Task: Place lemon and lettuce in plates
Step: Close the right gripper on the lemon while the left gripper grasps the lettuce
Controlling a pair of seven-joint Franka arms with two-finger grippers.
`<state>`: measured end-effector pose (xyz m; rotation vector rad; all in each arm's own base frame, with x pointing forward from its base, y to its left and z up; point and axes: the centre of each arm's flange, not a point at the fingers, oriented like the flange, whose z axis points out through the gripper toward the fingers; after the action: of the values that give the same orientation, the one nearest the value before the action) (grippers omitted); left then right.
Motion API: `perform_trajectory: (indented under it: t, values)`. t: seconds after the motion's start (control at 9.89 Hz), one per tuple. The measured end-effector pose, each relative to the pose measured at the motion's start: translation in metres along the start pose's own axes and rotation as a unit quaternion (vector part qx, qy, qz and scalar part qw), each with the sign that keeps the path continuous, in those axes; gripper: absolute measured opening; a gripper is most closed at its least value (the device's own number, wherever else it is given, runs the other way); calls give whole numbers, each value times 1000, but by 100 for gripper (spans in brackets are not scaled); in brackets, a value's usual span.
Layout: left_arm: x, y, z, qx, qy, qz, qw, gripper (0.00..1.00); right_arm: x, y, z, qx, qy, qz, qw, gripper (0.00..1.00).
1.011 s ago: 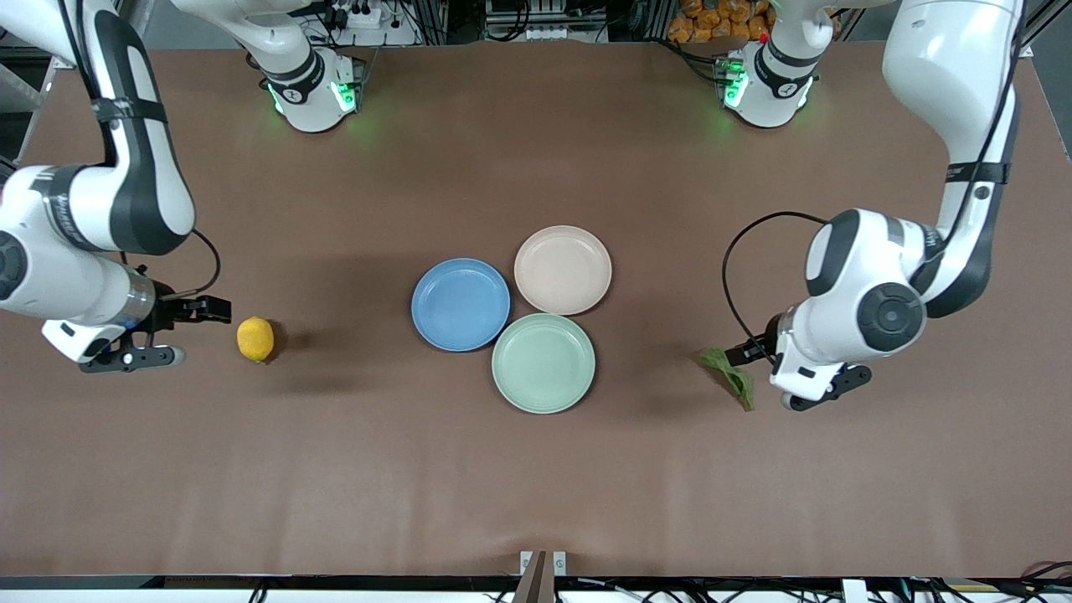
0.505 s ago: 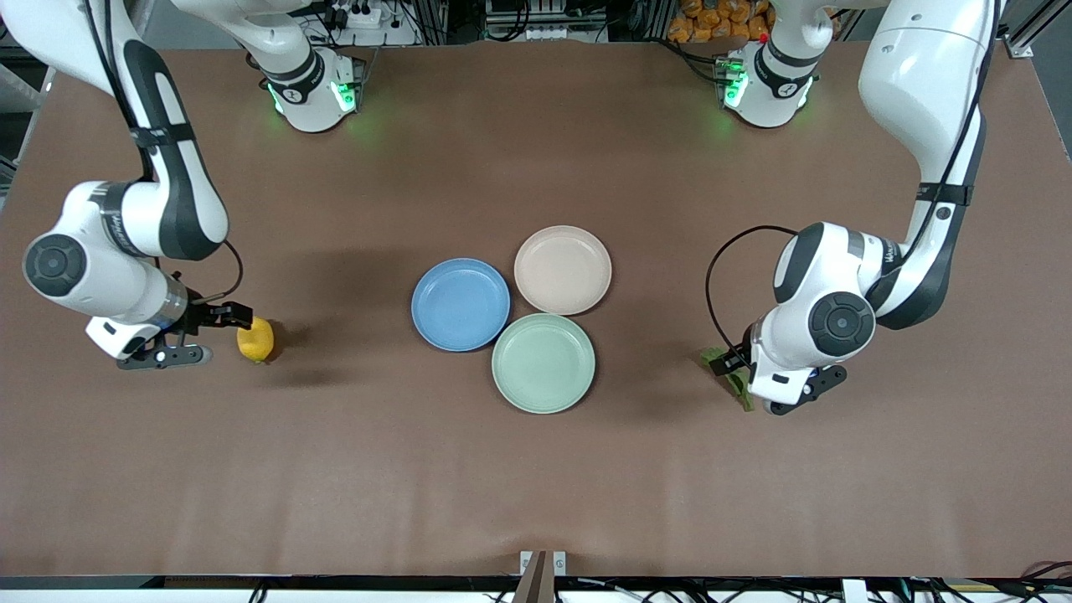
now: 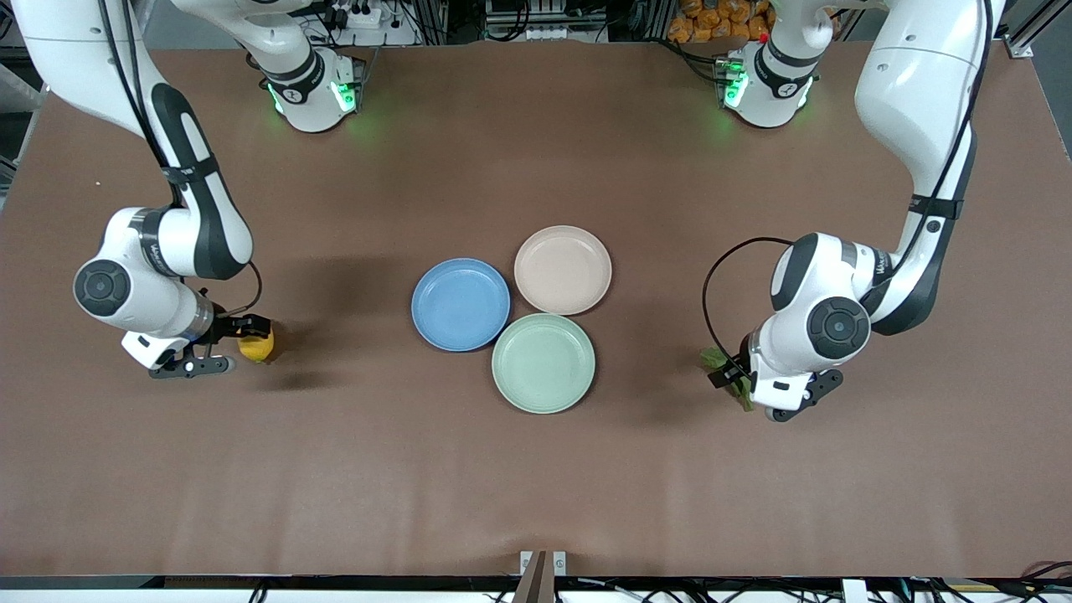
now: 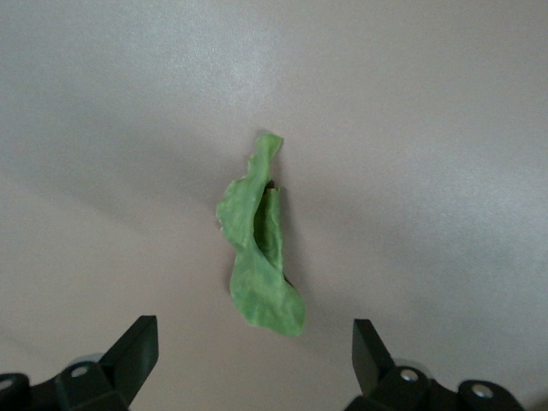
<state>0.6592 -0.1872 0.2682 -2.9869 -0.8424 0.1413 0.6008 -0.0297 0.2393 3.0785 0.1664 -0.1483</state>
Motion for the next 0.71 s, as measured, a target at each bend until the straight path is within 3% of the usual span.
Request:
perform_trajectory:
  t: [0.2, 0.71]
  values:
    - [3, -7, 15, -6, 2, -5, 1000, 100, -1, 1, 4, 0, -3, 1, 1000, 100]
    - [3, -9, 44, -2, -3, -3, 1000, 100, -6, 4, 51, -6, 19, 4, 1000, 100]
